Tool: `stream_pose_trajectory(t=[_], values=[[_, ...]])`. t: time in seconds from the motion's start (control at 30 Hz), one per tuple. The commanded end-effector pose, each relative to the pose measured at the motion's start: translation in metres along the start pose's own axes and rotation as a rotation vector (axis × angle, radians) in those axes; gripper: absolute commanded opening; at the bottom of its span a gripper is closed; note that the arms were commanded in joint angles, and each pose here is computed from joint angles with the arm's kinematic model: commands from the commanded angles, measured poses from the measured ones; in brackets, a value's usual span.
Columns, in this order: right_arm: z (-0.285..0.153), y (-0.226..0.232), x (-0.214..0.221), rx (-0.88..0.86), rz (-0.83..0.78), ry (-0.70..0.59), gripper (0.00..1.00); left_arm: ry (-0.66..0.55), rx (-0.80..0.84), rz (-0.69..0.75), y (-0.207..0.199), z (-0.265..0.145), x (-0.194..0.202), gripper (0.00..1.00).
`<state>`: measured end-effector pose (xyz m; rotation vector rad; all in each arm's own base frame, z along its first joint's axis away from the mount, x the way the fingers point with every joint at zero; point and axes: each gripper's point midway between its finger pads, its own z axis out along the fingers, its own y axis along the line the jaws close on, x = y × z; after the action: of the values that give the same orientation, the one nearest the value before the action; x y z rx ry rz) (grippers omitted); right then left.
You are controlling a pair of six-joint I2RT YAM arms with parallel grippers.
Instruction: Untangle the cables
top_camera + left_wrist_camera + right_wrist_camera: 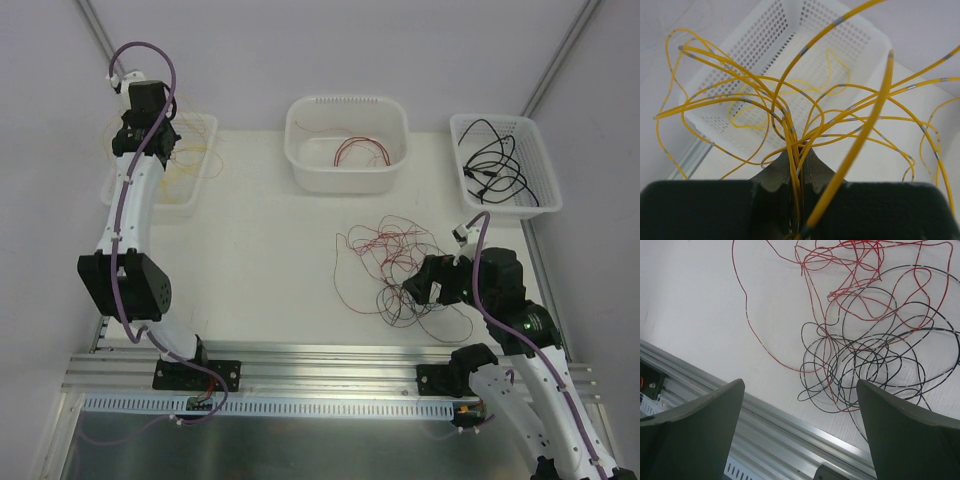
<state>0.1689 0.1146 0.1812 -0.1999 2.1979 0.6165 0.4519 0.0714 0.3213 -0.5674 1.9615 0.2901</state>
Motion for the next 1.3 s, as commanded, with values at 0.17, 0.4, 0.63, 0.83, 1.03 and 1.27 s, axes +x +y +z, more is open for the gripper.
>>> stream_pose_trajectory(t=[0.17, 0.4, 0.63, 0.83, 1.03, 1.27], values=[[0.003, 0.009, -0.004, -0.058, -0.037, -0.007, 1.0, -0.015, -0.103, -0.17, 0.028, 0.107, 0.012, 0.0], [0.006, 0.005, 0.003, -0.039, -0.031, 0.033, 1.0, 0.097, -0.129, -0.211, 0.05, 0.186, 0.053, 0.08], [0.012, 0.003, 0.009, -0.039, -0.022, 0.067, 1.0, 0.089, -0.113, -0.193, 0.049, 0.184, 0.049, 0.82], [0.007, 0.006, 0.007, -0.042, -0.021, 0.062, 1.0, 0.043, -0.087, -0.254, 0.049, 0.149, 0.026, 0.99], [-0.006, 0.012, 0.001, -0.055, -0.022, 0.037, 0.99, -0.004, -0.01, -0.325, 0.04, 0.097, 0.003, 0.99], [-0.018, 0.017, 0.008, -0.074, -0.01, 0.041, 1.0, 0.058, 0.211, -0.239, -0.014, 0.037, 0.03, 0.99]])
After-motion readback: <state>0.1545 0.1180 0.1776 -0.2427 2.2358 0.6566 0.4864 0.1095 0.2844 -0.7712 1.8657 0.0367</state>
